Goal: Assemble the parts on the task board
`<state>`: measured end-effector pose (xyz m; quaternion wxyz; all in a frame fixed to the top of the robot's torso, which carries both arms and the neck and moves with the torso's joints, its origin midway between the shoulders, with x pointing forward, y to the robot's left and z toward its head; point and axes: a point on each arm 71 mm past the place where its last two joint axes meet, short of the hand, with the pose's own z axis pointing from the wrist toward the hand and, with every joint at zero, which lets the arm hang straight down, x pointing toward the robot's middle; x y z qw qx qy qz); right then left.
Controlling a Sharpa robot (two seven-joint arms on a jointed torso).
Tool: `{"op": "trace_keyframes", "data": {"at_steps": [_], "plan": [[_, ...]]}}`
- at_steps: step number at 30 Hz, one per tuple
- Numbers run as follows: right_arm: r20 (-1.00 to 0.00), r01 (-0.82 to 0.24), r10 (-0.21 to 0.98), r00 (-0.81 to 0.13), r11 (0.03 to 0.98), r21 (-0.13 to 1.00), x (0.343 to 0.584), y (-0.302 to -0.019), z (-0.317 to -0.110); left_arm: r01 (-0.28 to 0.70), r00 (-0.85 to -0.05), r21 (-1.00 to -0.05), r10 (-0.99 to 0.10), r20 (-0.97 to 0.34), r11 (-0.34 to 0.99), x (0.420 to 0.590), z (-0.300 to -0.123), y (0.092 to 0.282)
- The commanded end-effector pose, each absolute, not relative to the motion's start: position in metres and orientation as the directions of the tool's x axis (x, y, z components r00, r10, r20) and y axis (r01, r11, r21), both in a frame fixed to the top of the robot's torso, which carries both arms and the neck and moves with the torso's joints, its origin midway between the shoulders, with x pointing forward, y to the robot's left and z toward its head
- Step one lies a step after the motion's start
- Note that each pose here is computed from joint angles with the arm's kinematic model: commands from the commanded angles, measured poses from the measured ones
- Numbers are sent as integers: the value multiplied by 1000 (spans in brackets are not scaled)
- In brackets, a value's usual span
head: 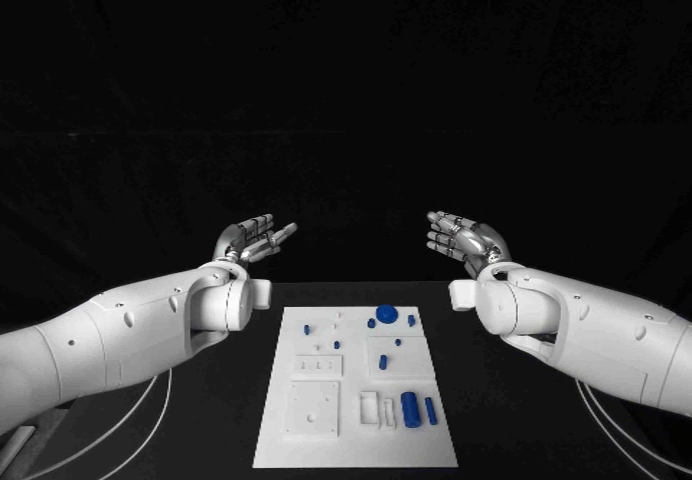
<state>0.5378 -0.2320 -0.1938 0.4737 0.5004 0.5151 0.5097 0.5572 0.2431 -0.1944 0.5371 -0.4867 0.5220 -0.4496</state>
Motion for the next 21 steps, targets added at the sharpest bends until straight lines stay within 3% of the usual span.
{"op": "trace_keyframes", "data": {"at_steps": [1,5,12,13,21], "plan": [[9,118,965,-261,22,993,546,-225,-194,-97,-48,-990,-994,-100,104,568,-193,242],[-1,139,954,-298,45,989,556,-231,-189,-103,-49,-988,-992,-114,119,577,-185,248],[-8,151,947,-320,60,987,562,-235,-186,-104,-49,-987,-992,-118,123,580,-183,250],[-387,-64,881,-274,385,921,570,-243,-182,-99,-57,-988,-992,-114,119,576,-182,258],[-695,-251,665,-273,648,719,571,-225,-185,-66,-67,-991,-992,-109,113,568,-179,264]]}}
